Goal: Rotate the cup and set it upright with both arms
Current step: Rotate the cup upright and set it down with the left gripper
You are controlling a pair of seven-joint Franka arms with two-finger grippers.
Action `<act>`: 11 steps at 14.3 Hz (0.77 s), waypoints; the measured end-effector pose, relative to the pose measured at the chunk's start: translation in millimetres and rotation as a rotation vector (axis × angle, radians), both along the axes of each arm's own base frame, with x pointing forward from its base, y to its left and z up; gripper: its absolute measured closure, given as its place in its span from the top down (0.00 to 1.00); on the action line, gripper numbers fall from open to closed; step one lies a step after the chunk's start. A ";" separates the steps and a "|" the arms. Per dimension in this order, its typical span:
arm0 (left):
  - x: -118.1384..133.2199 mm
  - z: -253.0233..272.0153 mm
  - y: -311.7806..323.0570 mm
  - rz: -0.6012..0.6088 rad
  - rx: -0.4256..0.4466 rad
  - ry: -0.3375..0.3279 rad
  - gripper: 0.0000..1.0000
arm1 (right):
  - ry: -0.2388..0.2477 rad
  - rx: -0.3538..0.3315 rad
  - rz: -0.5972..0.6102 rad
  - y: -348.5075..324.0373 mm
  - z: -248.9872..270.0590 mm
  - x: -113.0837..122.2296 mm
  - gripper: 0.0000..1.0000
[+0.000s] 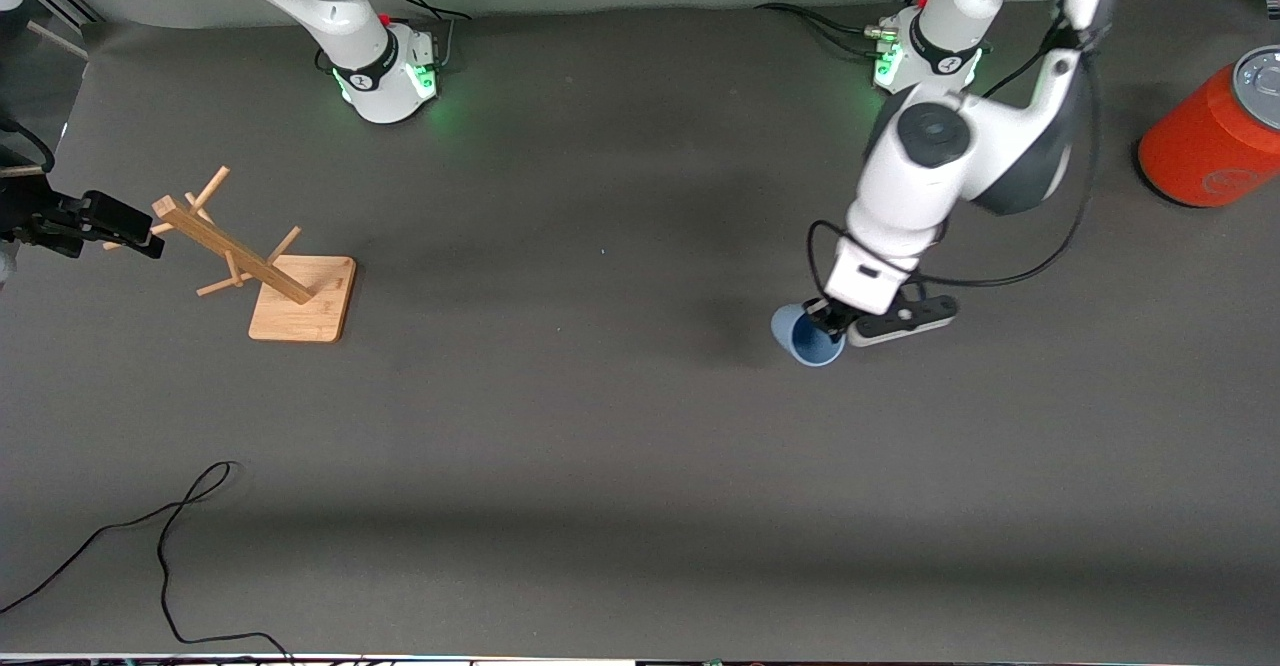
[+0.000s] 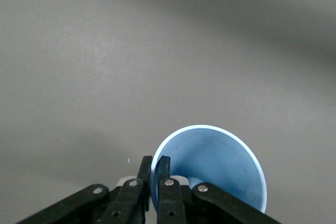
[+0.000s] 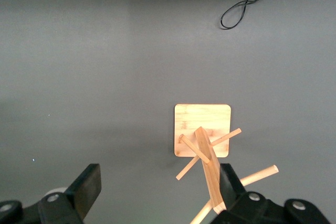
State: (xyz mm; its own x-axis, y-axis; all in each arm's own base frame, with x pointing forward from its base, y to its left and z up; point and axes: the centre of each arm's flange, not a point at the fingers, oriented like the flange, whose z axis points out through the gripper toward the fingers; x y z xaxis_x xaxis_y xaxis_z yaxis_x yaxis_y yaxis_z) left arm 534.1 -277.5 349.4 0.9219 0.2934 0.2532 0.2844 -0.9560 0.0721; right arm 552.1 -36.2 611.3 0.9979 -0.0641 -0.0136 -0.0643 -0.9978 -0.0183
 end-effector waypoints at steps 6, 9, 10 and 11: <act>-33.1 -37.2 -55.9 0.110 0.139 -0.195 0.08 | -0.002 0.000 0.003 1.5 1.2 0.0 1.00; -54.1 -59.9 -81.2 0.148 0.156 -0.276 0.08 | -0.003 0.000 0.003 1.5 1.2 0.0 1.00; -59.6 -70.6 -86.4 0.160 0.161 -0.294 0.08 | -0.003 0.000 0.003 1.5 1.2 0.1 1.00; -63.8 -81.2 -89.9 0.170 0.164 -0.302 0.08 | -0.003 0.000 0.003 1.5 1.3 0.1 1.00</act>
